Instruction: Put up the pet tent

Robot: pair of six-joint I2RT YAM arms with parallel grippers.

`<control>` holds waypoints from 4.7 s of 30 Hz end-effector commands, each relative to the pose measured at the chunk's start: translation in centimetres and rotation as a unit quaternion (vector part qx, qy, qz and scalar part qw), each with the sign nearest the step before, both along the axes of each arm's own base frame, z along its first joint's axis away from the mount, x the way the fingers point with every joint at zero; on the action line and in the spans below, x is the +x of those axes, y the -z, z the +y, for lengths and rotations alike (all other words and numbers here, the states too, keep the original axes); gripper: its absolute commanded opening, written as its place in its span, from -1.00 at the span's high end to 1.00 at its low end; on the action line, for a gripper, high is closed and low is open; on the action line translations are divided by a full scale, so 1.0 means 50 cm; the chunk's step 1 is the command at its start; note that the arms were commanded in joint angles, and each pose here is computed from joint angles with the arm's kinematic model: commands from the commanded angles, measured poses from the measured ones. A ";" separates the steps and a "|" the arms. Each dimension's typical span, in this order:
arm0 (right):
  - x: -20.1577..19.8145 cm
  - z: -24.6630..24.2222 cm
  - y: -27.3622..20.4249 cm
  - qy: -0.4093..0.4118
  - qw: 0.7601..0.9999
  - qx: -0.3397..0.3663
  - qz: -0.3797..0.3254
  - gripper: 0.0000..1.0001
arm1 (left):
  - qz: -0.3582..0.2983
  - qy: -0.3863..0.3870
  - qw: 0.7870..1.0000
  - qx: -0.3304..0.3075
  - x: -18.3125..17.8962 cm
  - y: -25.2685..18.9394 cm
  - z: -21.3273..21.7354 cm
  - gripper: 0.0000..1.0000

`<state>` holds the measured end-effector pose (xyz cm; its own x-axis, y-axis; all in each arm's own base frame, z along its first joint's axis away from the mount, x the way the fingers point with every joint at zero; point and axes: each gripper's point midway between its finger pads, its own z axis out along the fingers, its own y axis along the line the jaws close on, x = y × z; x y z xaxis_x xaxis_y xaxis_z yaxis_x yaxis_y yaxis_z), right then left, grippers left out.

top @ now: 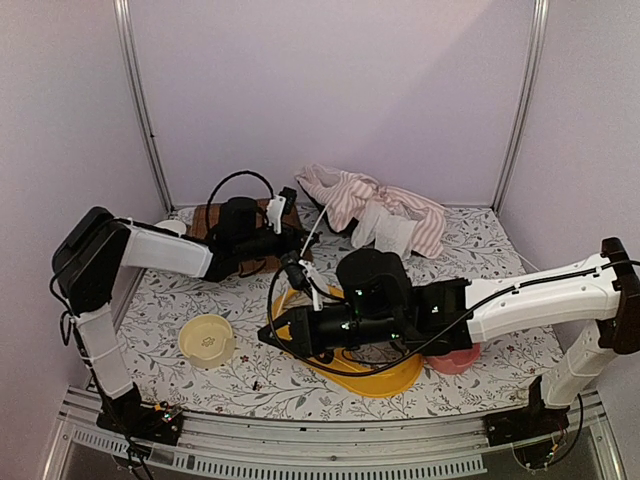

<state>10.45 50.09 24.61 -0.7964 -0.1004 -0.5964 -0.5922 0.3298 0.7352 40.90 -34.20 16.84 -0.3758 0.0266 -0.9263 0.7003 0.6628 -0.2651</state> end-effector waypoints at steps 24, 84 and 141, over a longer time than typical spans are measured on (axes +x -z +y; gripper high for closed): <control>0.052 -0.046 -0.099 0.045 0.998 0.009 -0.034 1.00 | -0.017 -0.054 0.998 -0.009 0.163 0.041 -0.130 0.81; -0.010 -0.109 0.039 0.024 0.993 -0.064 0.098 1.00 | -0.138 -0.005 0.990 0.003 -0.283 -0.107 -0.023 1.00; 0.308 -0.290 -0.538 0.247 0.921 0.130 -0.274 1.00 | -0.167 0.051 0.978 0.116 -0.476 -0.064 -0.063 1.00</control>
<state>20.52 40.48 36.57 -0.5865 -0.0291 -0.8094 -0.7083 0.5031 0.4952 20.42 -35.89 29.37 0.0493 -0.0094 -0.9987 0.6960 0.7176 0.0276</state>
